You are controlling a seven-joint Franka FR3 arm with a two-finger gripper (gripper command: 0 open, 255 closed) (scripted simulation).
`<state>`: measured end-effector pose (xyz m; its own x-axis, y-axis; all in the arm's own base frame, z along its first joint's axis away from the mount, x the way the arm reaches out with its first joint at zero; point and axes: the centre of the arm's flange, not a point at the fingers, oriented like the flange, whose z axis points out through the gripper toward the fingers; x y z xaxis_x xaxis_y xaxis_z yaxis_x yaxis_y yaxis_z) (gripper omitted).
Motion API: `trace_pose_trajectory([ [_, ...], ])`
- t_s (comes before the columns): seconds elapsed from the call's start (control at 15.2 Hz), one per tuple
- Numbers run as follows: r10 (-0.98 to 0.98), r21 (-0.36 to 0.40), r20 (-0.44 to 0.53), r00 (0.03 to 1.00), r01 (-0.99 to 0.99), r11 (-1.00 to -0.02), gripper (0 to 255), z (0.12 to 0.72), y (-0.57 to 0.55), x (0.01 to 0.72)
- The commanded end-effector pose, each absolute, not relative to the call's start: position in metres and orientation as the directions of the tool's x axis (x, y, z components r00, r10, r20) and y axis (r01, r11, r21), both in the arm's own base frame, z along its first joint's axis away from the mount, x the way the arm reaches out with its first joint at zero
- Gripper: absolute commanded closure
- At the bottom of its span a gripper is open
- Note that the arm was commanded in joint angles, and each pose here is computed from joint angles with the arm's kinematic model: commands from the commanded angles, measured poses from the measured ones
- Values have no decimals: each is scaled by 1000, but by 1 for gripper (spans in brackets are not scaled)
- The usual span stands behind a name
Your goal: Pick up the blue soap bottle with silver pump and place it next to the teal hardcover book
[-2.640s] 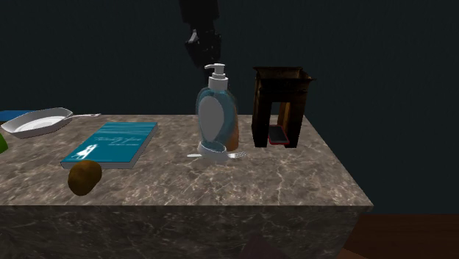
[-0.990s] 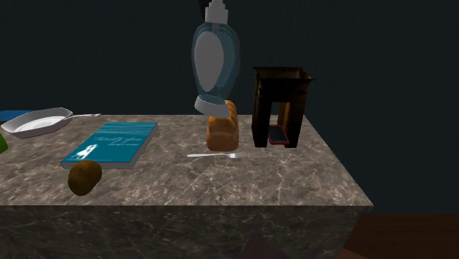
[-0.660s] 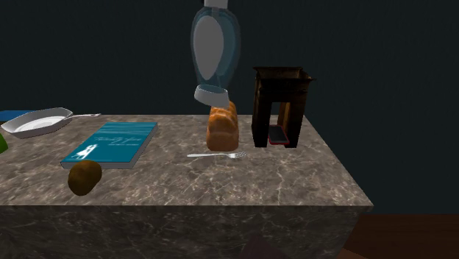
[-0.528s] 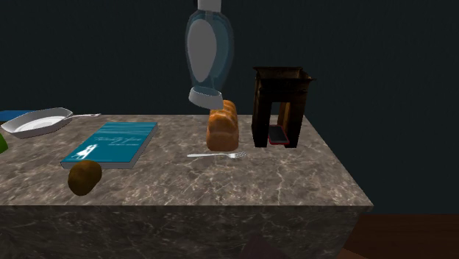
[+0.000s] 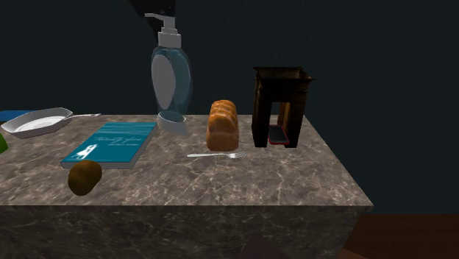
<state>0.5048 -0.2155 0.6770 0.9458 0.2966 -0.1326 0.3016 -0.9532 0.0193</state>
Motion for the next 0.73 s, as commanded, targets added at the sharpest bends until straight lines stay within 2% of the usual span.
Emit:
trace_pose_trajectory([
  [0.0, 296, 20, -132, 946, 301, -953, 255, 663, -202, 522],
  [0.66, 296, 20, -132, 946, 301, -953, 255, 585, -134, 605],
])
